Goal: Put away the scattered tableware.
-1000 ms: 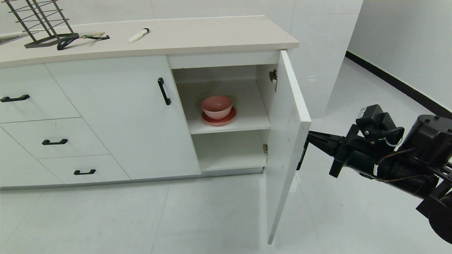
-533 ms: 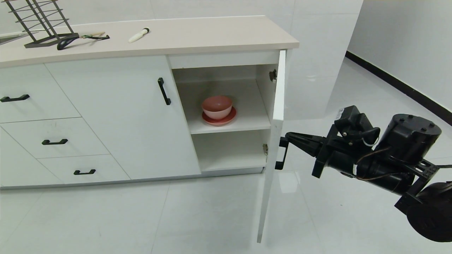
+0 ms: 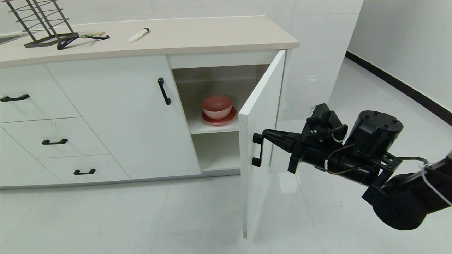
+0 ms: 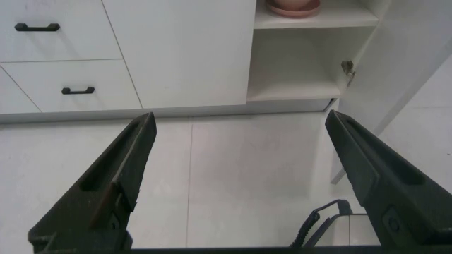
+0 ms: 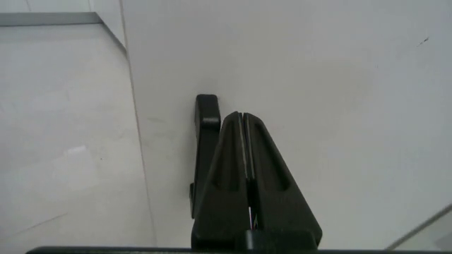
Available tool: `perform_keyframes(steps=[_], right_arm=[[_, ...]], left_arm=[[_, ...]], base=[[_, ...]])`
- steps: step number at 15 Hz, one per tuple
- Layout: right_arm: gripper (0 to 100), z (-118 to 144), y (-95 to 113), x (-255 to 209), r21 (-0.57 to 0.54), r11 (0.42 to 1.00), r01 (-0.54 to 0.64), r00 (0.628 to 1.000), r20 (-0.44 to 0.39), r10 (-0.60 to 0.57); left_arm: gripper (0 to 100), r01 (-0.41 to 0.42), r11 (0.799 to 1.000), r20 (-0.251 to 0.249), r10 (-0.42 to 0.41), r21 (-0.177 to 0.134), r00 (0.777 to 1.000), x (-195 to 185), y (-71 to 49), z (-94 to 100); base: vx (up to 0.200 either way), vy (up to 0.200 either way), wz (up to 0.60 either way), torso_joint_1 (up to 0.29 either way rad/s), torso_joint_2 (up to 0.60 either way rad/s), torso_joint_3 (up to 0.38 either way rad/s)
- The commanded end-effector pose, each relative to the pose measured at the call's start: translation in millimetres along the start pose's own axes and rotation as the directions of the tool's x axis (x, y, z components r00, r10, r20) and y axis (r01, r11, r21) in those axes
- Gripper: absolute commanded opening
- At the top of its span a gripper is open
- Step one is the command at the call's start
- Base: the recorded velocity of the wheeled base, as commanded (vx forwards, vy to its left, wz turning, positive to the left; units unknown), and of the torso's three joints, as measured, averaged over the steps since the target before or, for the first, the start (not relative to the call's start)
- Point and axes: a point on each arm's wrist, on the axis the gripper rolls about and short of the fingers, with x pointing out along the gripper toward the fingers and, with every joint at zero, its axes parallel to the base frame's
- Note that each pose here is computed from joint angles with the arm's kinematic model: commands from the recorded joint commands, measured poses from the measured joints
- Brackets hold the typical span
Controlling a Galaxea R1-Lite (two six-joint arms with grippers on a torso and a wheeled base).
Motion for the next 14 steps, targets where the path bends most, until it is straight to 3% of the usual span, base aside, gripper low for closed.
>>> perform_keyframes(steps=[1,11,14], right_arm=[[0,-7,-1,10,0.000,1.000,-0.004,1.000,0.002,0.004],[0,-6,-5,30,-0.021,1.000,-0.008,0.999,0.048,0.009],[0,-5,2,40,-0.021,0.999,-0.033,0.997,0.067,0.034]], left_arm=[[100,-0.002,1.000,0.001,0.002,0.000,1.000,0,0.0,0.3],[100,-0.002,1.000,0.001,0.002,0.000,1.000,0,0.0,0.3],[100,-0.002,1.000,0.001,0.002,0.000,1.000,0,0.0,0.3]], base=[[0.000,0.000,0.00,0.000,0.00,0.000],[0.000,0.000,0.00,0.000,0.00,0.000],[0.000,0.000,0.00,0.000,0.00,0.000]])
